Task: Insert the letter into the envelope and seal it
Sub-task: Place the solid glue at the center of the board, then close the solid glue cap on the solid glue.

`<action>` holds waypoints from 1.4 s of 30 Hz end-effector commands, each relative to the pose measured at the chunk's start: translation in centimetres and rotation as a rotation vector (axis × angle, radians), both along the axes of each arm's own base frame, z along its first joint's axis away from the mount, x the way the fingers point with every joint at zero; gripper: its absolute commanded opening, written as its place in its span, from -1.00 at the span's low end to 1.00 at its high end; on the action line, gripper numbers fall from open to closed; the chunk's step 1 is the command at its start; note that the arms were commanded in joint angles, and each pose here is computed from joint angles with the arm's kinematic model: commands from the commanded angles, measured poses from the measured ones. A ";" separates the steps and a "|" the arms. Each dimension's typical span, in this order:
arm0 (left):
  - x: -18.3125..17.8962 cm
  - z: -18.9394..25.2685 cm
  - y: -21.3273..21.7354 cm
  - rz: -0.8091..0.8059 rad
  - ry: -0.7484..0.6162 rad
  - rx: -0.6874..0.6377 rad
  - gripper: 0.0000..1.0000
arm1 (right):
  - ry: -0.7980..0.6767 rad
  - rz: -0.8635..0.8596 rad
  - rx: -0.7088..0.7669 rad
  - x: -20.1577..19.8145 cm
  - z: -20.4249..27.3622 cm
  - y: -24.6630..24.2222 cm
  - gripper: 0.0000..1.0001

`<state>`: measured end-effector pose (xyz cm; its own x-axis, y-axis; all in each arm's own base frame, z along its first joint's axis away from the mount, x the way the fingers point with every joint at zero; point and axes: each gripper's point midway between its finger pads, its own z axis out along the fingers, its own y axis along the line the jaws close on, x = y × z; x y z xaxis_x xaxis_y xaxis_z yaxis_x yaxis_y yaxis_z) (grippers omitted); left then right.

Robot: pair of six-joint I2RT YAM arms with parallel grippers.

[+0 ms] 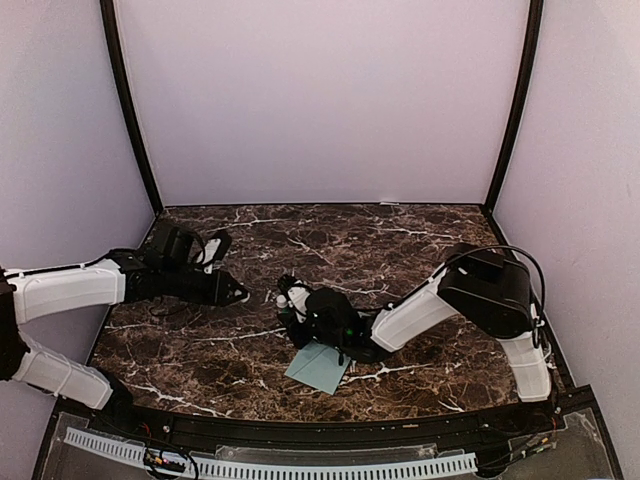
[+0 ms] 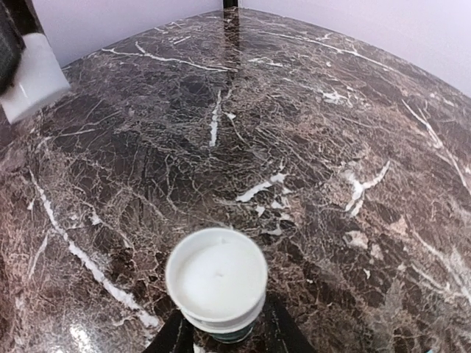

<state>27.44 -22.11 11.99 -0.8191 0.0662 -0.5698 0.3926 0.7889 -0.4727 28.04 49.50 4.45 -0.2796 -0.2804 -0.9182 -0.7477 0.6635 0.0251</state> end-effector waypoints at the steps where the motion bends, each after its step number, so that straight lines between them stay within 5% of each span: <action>1: -0.3 2.6 -0.7 -0.059 -0.041 -0.038 -0.65 | -0.013 0.038 0.024 -0.7 1.2 0.4 -0.19; 5: -0.5 3.1 -1.3 -0.105 -0.045 -0.042 -0.64 | -0.029 0.037 0.044 -1.1 2.4 -0.4 0.06; 17: 0.0 2.8 -4.0 -0.194 0.008 0.121 -0.53 | -0.085 -0.050 0.156 -1.9 10.6 -5.9 0.32; 28: 1.0 1.3 -6.5 -0.186 0.004 0.244 -0.52 | -0.089 -0.237 0.235 -0.9 13.0 -14.9 0.34; 42: 1.2 0.5 -8.0 -0.199 0.001 0.303 -0.49 | -0.079 -0.244 0.266 -0.7 13.1 -15.4 0.33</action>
